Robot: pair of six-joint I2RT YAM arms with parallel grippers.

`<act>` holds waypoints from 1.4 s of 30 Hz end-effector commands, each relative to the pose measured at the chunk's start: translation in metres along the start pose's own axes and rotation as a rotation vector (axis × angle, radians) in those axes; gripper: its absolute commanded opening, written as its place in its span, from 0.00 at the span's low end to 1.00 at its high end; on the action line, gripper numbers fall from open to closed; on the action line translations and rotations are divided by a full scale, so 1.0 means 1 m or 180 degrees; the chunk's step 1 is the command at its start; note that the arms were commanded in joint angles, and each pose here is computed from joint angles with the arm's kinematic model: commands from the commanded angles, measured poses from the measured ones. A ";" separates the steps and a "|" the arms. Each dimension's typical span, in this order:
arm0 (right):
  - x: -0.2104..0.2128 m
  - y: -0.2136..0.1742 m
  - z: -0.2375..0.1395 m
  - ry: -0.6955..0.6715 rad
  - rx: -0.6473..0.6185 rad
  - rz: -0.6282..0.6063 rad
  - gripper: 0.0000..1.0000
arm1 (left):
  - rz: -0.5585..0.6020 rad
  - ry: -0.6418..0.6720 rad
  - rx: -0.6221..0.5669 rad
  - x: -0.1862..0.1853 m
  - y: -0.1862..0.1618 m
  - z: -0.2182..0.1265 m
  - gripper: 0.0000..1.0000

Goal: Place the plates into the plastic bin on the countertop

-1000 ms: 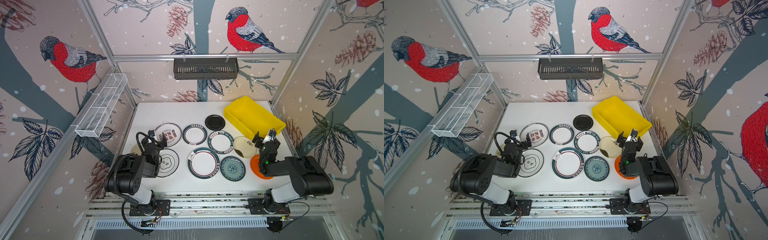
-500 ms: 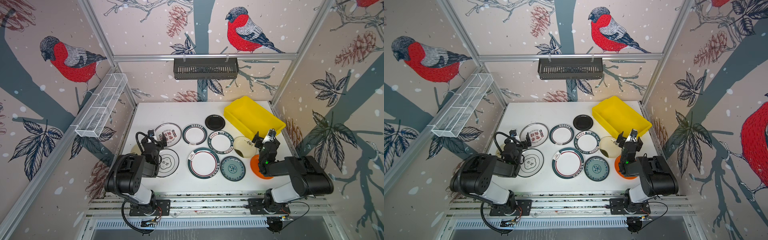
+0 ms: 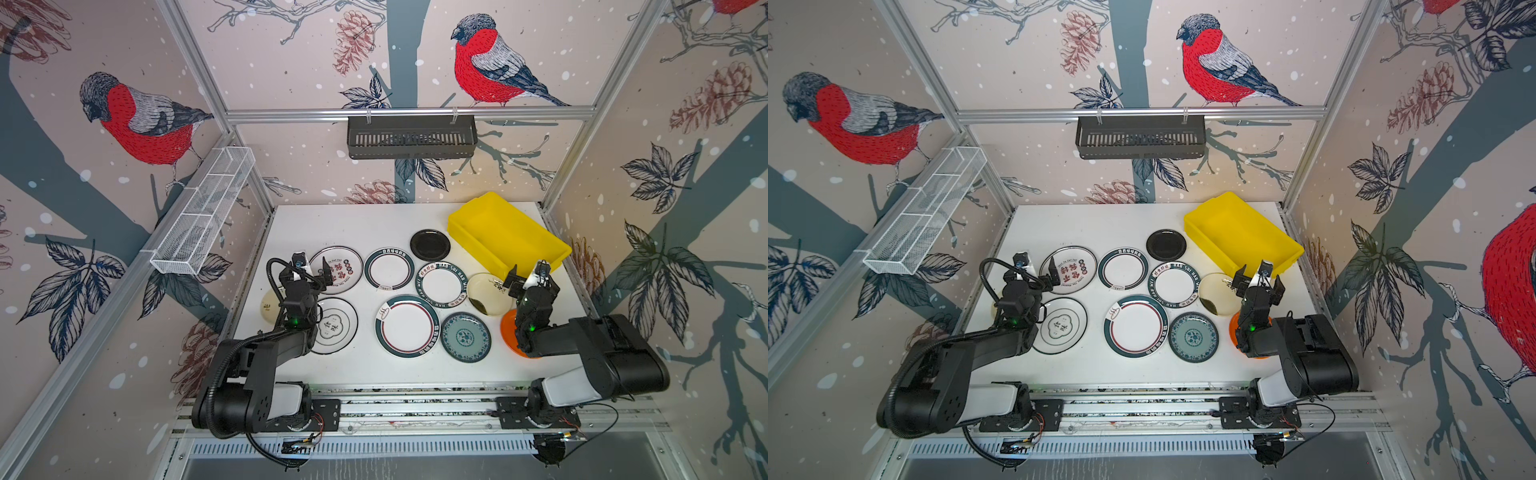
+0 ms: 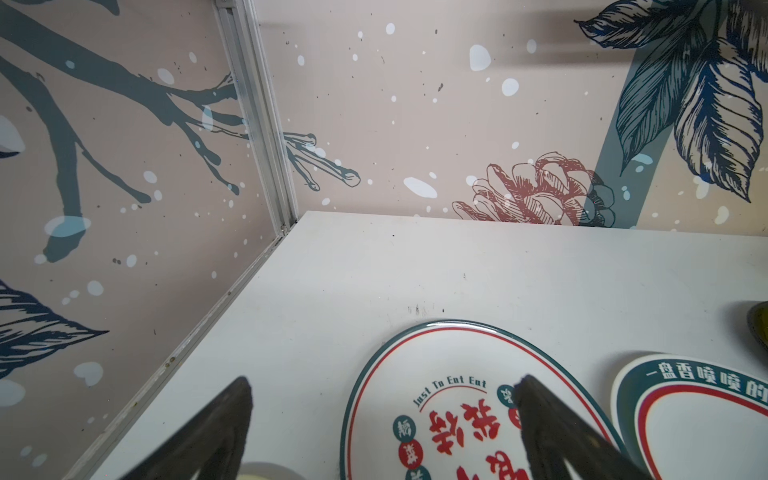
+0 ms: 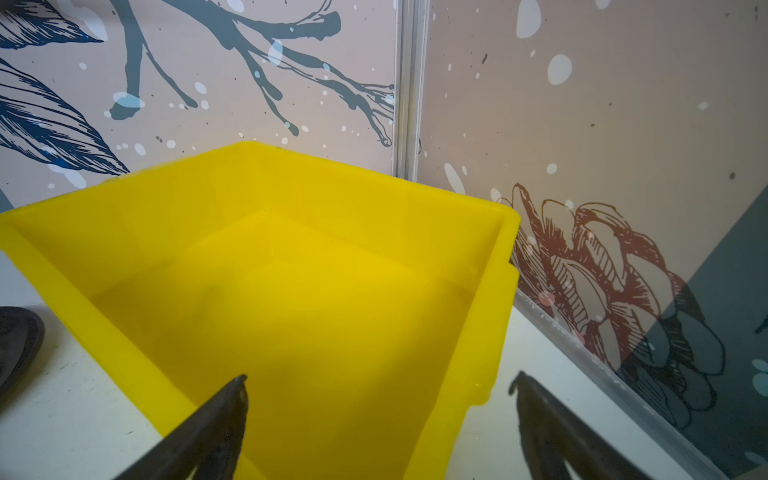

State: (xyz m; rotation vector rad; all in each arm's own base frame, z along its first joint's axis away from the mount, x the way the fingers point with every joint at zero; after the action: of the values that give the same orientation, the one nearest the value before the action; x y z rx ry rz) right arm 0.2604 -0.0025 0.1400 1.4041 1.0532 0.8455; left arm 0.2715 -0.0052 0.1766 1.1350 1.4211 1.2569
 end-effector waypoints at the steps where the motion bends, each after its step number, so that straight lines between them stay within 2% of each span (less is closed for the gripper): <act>1: -0.001 0.007 0.000 0.0009 -0.0097 0.0026 1.00 | -0.0136 0.0177 -0.0031 0.005 0.003 -0.008 0.98; 4: 0.003 0.017 -0.003 -0.0005 -0.0166 -0.0078 1.00 | -0.0302 0.0311 -0.0121 0.005 0.009 -0.016 0.98; 9: 0.028 0.034 -0.019 0.0151 -0.0164 -0.0373 1.00 | -0.0245 0.0364 0.0022 -0.012 0.025 -0.017 0.98; 13: 0.039 0.052 -0.030 0.0232 -0.0192 -0.0225 1.00 | -0.0227 0.0310 -0.0005 -0.033 0.039 -0.027 0.98; 17: 0.049 0.073 -0.036 0.0379 0.0089 -0.0039 1.00 | -0.0356 0.0164 0.0185 -0.049 0.045 -0.034 0.98; 20: 0.053 0.087 -0.044 0.0721 0.0302 0.0062 1.00 | -0.0493 0.0074 0.0341 -0.057 0.044 -0.037 0.98; 25: 0.062 0.099 -0.066 0.1651 0.0807 0.0205 1.00 | -0.0527 -0.0249 0.0557 -0.078 0.044 -0.045 0.98; 27: 0.066 0.096 -0.076 0.2068 0.1022 0.0281 1.00 | -0.0525 -0.0573 0.0604 -0.094 0.046 -0.053 0.98; 30: 0.069 0.084 -0.088 0.2465 0.1301 0.0444 1.00 | -0.0579 -0.0868 0.0734 -0.117 0.045 -0.064 0.98; 35: 0.077 0.058 -0.108 0.3293 0.1527 0.0657 1.00 | -0.0382 -0.1052 0.1111 -0.147 0.044 -0.070 0.98; 38: 0.080 0.048 -0.113 0.3425 0.1667 0.0743 0.99 | -0.0298 -0.1047 0.1236 -0.153 0.044 -0.070 0.98; 42: 0.088 0.039 -0.121 0.3543 0.1823 0.0728 0.96 | -0.0391 -0.1030 0.1175 -0.150 0.042 -0.071 0.98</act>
State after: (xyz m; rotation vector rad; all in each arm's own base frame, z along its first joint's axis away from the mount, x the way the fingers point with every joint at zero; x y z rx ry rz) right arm 0.1863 0.1156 0.1838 1.5357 2.0735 1.5828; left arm 0.2334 -0.1642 0.2355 1.4137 1.4493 0.7161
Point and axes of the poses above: each gripper's point midway between its finger pads, its own z axis out along the fingers, its own x axis along the line the jaws close on, y = z × x, the point moved 10 cm from there along -z, back along the fingers, and after that the axes turned 4 degrees about -z, right-handed, at the moved point
